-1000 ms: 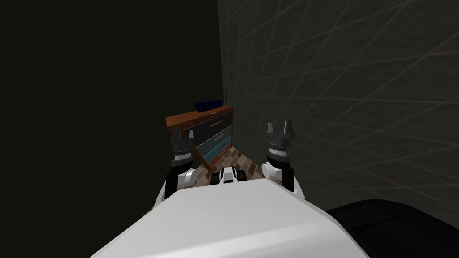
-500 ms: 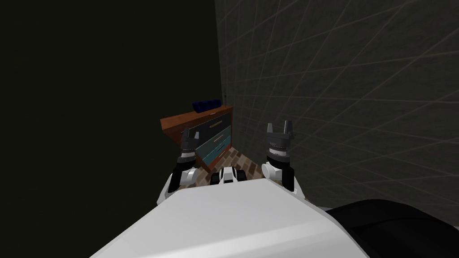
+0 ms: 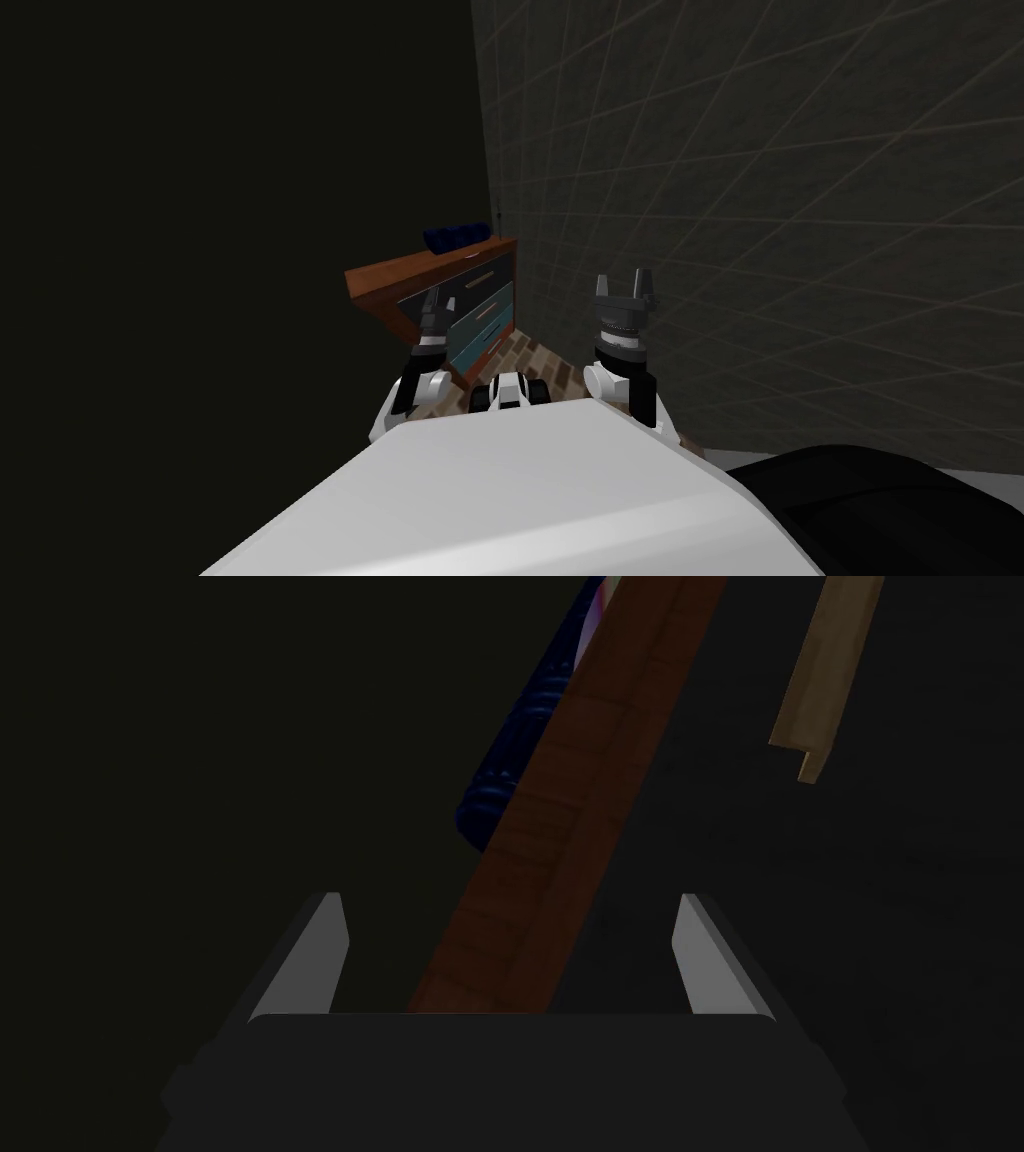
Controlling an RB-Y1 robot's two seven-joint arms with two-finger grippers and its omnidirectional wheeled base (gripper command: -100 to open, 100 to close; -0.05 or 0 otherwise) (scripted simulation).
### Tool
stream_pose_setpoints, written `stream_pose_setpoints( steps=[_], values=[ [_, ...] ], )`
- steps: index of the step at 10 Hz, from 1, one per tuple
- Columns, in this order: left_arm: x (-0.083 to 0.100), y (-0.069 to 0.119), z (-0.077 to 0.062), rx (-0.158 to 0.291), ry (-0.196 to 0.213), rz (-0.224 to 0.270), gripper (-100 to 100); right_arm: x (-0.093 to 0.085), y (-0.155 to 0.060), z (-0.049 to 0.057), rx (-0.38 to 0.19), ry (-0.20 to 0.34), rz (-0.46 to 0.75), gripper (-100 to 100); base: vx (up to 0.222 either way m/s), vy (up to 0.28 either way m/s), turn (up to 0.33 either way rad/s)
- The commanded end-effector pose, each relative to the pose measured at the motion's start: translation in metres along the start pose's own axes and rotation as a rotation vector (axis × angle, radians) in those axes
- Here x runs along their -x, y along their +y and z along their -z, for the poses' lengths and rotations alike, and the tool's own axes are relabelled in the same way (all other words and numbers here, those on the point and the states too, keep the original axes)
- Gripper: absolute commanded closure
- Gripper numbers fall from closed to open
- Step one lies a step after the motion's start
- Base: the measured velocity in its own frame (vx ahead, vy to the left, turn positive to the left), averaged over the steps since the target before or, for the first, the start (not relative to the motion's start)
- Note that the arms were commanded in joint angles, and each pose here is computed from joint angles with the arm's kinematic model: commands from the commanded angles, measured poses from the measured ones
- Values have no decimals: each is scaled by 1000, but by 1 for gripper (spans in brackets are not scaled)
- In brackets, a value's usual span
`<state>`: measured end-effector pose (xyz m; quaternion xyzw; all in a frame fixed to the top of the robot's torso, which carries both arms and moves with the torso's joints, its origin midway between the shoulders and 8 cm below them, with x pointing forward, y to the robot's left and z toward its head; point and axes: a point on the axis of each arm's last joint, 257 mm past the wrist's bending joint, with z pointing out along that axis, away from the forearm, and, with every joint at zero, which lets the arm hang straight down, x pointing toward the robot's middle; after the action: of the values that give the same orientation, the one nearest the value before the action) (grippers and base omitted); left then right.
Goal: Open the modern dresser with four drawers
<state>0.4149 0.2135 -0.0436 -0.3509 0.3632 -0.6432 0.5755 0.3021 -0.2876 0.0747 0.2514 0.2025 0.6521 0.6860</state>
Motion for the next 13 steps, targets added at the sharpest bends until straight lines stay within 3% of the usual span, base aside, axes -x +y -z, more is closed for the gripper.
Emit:
stream_pose_setpoints(
  steps=[1, 10, 13],
  values=[
    [-7, 24, -4, 61, 14, 17, -100, 0, 0, 0, 0, 0, 0, 0, 34, 51, -99],
    [-34, 101, -4, 267, 84, 32, -100, 0, 0, 0, 0, 0, 0, 0, 29, 49, -89],
    [-35, 86, -8, 258, 81, 34, -100, 0, 0, 0, 0, 0, 0, 0, 59, 0, -6]
  ],
)
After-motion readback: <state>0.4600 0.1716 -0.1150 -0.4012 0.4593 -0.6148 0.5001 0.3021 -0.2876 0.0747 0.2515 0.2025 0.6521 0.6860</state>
